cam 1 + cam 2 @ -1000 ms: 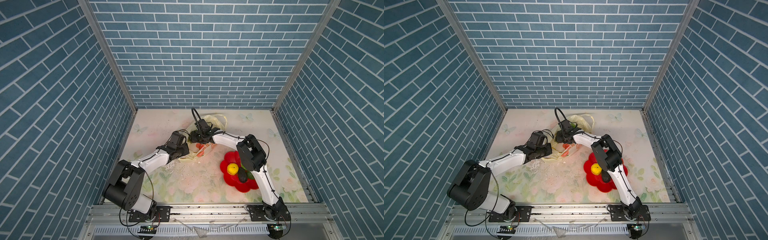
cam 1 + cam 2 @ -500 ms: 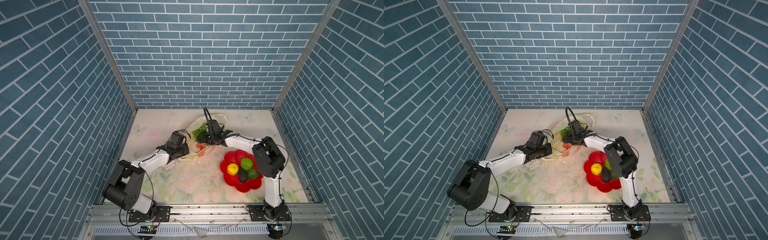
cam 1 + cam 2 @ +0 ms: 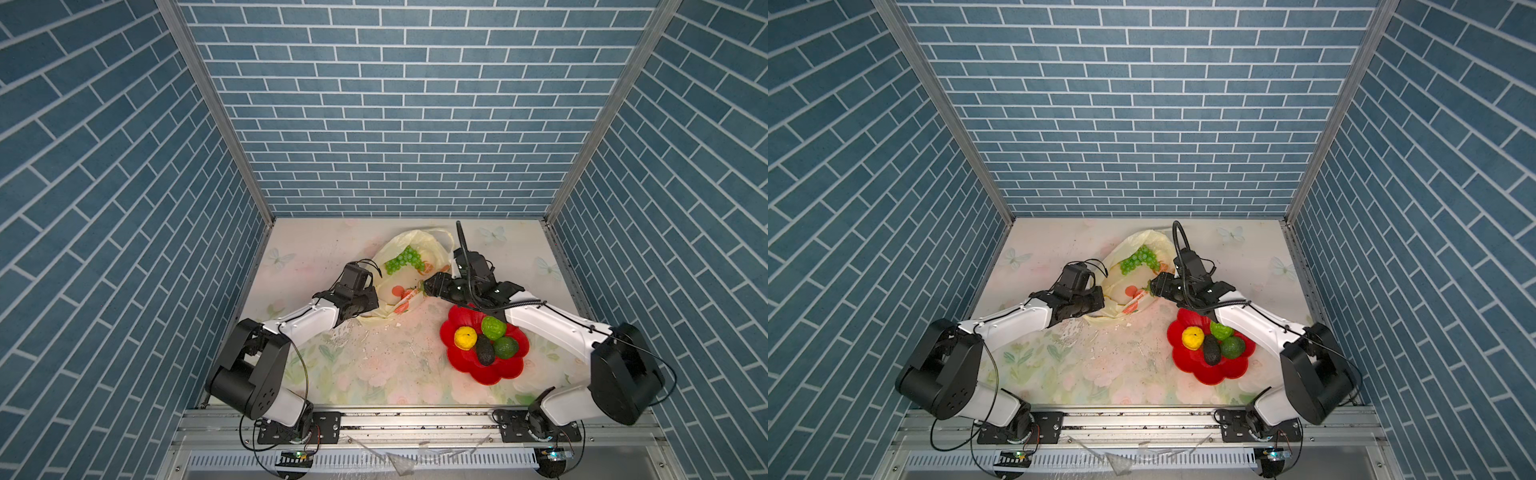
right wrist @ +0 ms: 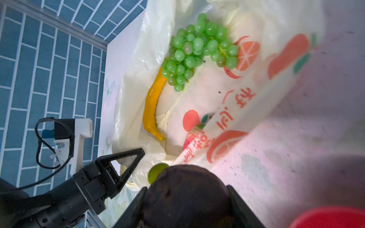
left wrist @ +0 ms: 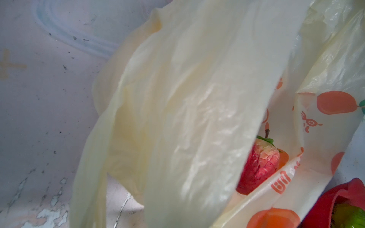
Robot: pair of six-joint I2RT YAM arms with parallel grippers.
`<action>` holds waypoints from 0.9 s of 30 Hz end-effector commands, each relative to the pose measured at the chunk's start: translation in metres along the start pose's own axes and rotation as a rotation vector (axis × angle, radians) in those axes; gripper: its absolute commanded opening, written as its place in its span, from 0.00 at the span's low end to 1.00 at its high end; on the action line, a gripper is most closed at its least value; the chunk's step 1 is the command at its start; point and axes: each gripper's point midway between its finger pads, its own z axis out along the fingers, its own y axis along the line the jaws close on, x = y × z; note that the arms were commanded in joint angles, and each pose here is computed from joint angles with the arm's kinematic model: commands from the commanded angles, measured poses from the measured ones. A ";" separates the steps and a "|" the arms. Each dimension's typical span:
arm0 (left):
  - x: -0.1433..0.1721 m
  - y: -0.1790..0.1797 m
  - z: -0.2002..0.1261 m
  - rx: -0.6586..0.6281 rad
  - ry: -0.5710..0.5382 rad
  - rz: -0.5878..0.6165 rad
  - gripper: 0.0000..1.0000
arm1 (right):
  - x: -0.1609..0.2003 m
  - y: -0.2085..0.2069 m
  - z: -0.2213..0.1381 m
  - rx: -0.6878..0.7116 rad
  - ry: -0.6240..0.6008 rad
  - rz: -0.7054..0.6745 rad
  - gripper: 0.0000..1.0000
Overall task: Take fruits out of the plastic bag
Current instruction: Pick up the fruit from the plastic bag, then place the fruit on the plate.
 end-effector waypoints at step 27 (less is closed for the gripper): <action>-0.005 -0.004 -0.002 0.004 -0.003 0.017 0.07 | 0.035 -0.119 -0.076 0.162 -0.300 0.519 0.46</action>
